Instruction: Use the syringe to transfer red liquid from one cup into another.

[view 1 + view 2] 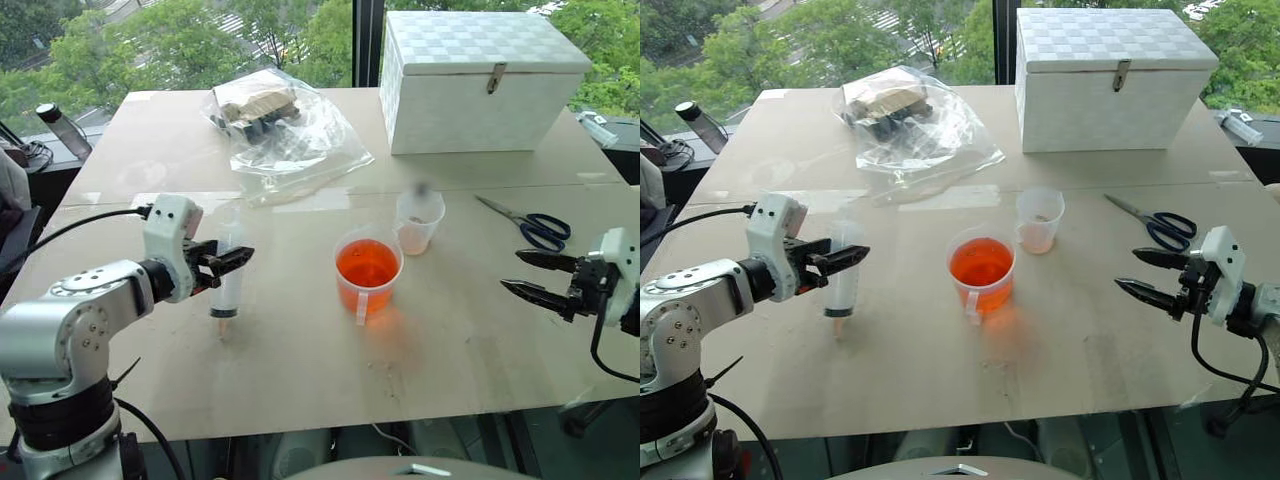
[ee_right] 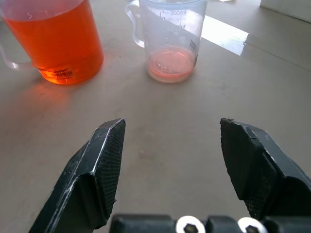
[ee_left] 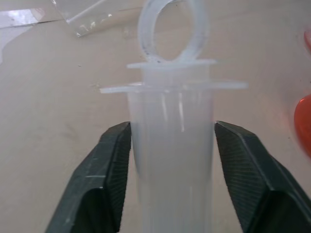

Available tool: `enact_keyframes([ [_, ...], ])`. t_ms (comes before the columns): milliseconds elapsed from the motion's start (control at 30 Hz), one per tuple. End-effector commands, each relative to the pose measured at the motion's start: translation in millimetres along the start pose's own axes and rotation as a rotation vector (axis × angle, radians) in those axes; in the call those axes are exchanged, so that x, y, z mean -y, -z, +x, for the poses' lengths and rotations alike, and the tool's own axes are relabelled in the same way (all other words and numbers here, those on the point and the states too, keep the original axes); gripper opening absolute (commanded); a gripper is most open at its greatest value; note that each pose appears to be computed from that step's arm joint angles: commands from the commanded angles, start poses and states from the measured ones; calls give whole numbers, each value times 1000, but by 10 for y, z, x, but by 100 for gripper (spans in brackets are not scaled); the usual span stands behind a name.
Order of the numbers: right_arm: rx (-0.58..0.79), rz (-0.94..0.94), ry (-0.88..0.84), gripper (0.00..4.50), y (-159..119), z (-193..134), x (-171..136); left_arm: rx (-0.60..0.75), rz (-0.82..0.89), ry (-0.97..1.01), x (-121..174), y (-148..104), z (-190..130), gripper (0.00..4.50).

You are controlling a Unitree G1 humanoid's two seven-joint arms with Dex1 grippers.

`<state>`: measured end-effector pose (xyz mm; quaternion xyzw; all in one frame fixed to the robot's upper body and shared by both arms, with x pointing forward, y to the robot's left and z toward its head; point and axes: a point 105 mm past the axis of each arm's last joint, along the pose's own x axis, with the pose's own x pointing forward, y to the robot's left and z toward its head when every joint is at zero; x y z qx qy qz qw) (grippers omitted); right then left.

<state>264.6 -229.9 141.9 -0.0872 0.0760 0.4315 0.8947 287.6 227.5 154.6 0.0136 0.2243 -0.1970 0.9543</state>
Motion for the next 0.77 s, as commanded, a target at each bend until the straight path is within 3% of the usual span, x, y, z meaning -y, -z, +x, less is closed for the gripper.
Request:
enact_keyframes([
  [33,29,-40,28,332,-49,-13,2,176,102,-44,-48,-289,-71,444],
  [133,37,2,40,332,5,-48,-47,277,123,-1,25,-385,-173,444],
  [233,47,50,51,332,40,-74,-108,313,144,96,230,-297,-323,444],
  [267,43,76,35,332,66,-90,-165,274,153,156,373,-130,-380,444],
  [300,41,101,24,387,90,-105,-208,246,166,211,516,18,-435,450],
  [367,42,122,25,448,135,-140,-234,202,179,272,725,280,-522,450],
  [533,-26,134,71,448,405,-299,-181,80,161,259,907,864,-593,450],
  [767,-48,116,68,448,592,-317,-226,68,222,214,896,1132,-533,450],
])
